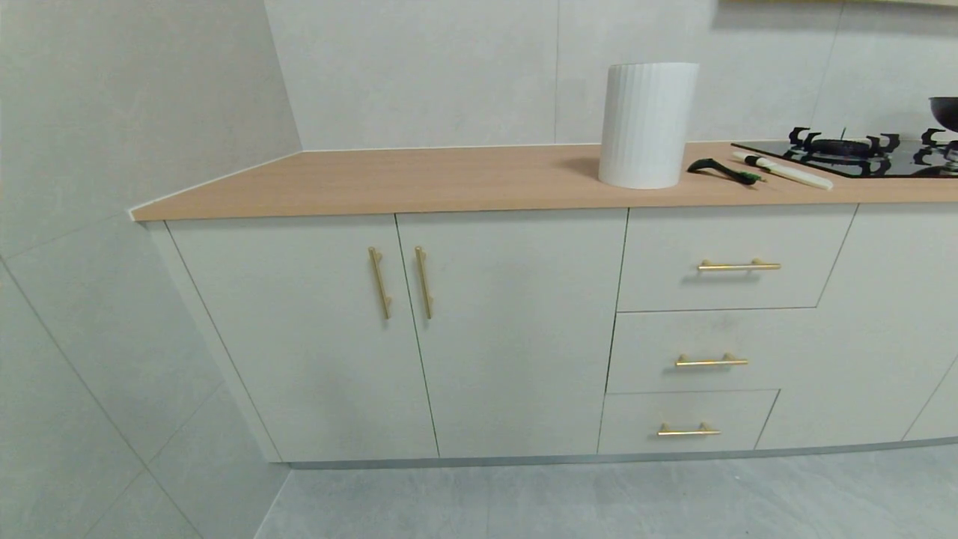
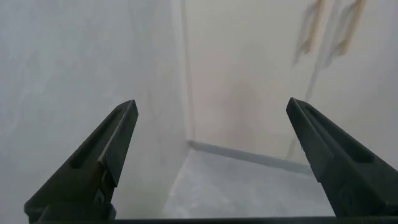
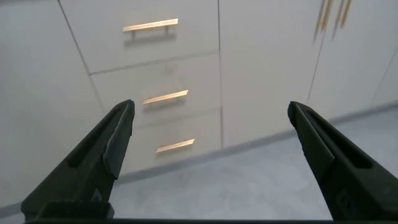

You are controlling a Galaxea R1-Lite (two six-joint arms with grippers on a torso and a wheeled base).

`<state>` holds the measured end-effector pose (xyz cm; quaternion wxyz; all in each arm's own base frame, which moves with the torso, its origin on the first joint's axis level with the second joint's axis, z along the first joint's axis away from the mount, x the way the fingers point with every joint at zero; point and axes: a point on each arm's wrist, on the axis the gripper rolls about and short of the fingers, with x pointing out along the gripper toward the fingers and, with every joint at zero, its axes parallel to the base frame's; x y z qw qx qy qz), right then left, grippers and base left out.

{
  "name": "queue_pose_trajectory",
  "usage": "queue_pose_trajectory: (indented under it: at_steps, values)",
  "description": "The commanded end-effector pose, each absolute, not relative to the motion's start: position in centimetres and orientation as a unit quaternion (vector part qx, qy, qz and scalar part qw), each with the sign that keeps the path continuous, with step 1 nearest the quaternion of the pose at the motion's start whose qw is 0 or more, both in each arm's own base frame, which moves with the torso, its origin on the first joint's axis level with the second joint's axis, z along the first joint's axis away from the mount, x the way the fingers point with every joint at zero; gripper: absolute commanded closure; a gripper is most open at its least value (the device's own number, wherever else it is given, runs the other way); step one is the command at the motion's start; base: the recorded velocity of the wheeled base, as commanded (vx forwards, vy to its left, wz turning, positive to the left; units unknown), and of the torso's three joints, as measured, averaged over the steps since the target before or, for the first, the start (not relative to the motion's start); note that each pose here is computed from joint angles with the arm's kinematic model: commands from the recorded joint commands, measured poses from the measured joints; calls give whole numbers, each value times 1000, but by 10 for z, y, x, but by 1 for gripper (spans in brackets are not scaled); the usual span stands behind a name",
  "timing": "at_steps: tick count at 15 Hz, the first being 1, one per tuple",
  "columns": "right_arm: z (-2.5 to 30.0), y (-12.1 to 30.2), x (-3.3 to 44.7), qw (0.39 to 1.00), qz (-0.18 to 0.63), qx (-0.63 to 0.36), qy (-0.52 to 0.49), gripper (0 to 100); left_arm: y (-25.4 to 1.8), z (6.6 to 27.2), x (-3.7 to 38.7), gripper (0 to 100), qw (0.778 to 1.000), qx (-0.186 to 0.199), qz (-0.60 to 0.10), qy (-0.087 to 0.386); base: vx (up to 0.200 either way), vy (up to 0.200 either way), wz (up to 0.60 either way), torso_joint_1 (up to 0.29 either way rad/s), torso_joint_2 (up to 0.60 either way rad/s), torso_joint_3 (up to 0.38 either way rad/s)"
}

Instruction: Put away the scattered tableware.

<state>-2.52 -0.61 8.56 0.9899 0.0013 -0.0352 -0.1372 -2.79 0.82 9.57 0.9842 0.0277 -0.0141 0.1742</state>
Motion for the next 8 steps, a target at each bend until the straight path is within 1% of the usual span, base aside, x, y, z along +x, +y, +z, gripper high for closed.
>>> queue_pose_trajectory:
  at_steps: [1,2,3,4,5,6,8]
  values:
    - [81,-6,-24,991,-133,-7,-25,0,8,87,-28,0,984,31,175,-13,0,0,0,0,0,0]
    - [81,-4,-23,995,-92,-20,-26,0,6,79,-25,0,990,43,135,1,0,0,0,0,0,0]
    - [81,-3,-23,997,-71,-22,-27,0,5,79,-25,0,993,41,112,-1,0,0,0,0,0,0]
    - [81,-1,-23,999,-28,-24,-27,0,3,79,-24,0,997,33,64,-2,0,0,0,0,0,0]
    - [81,0,-23,999,-1,-25,-26,0,2,79,-24,0,998,37,45,-3,0,0,0,0,0,0]
    - [74,1,-23,1000,15,-23,6,0,2,79,-24,0,999,42,35,-3,0,0,0,0,0,0]
    - [76,1,-23,1000,18,-8,0,0,0,76,-23,0,999,36,-6,2,0,0,0,0,0,0]
